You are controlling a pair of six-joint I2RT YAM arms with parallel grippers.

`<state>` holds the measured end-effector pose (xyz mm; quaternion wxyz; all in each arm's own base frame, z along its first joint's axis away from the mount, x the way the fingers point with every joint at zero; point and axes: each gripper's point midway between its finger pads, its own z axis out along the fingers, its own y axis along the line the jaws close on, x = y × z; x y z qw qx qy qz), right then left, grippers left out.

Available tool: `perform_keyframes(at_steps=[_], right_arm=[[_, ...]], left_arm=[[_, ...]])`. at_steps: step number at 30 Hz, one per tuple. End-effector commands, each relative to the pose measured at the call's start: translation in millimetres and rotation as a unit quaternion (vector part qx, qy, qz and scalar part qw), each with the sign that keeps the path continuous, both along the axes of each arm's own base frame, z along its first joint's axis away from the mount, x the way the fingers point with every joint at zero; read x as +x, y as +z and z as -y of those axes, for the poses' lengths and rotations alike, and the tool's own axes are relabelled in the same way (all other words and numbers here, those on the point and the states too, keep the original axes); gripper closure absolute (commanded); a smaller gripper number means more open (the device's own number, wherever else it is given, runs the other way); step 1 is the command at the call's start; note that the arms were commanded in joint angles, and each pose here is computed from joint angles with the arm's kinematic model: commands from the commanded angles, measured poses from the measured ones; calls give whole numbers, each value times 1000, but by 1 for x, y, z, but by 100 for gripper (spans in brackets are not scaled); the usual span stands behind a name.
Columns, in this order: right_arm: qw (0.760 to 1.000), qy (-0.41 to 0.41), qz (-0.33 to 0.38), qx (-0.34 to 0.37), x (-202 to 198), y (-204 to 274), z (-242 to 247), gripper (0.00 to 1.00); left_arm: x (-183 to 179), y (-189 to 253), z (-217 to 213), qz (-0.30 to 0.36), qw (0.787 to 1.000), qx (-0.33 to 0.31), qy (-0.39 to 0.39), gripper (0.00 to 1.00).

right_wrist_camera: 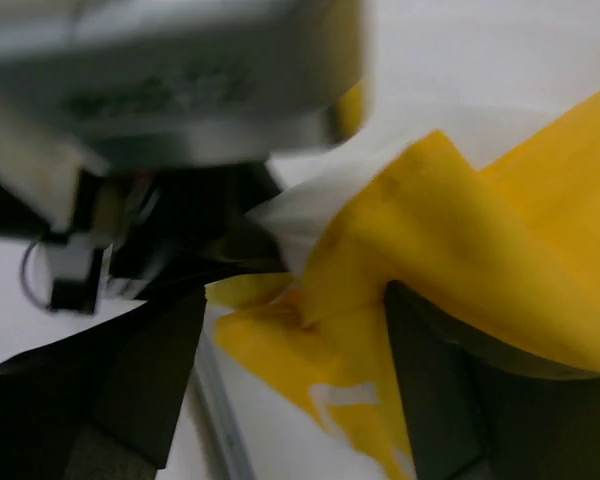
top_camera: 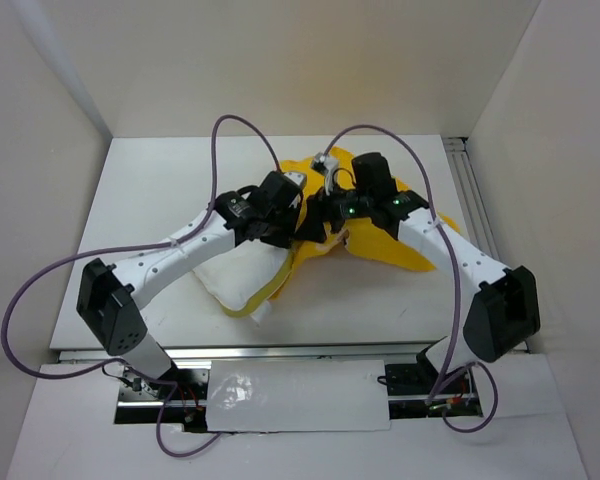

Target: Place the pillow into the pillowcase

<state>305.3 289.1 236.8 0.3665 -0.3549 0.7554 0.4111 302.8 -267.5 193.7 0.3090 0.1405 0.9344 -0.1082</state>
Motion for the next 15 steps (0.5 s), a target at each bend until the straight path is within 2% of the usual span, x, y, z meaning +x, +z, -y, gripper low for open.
perform_keyframes(at_steps=[1, 2, 3, 6, 7, 9, 10, 12, 13, 15], right_arm=[[996, 61, -64, -14, -69, -11, 2, 18], [998, 38, -49, -14, -67, 1, 10, 14], [998, -4, -47, -35, -59, -6, 19, 9], [994, -84, -27, -64, -49, 0, 40, 1], [992, -97, -25, -72, -48, -1, 45, 1], [986, -133, -24, -98, -42, -7, 60, 1], [983, -151, -27, -100, -39, -3, 63, 1], [973, -192, -27, -124, -24, -10, 71, 1], [969, -214, -26, -123, -16, -5, 73, 1], [953, -264, -21, -147, 10, -11, 80, 1]], left_arm=[[11, 24, 12, 63, 995, -78, 4, 58], [3, 29, 3, 69, 994, -82, 11, 53], [-9, 6, -7, 42, 997, -66, 20, 46], [-31, -16, -25, 9, 998, -55, 39, 38], [-37, -24, -30, -6, 998, -44, 43, 28], [-39, -19, -41, -5, 997, -42, 62, 22], [-38, -20, -46, -8, 997, -38, 73, 22], [-31, -13, -58, -1, 995, -36, 94, 4], [-24, -3, -60, 8, 994, -44, 103, 0], [-1, -2, -83, 2, 988, -55, 146, 0]])
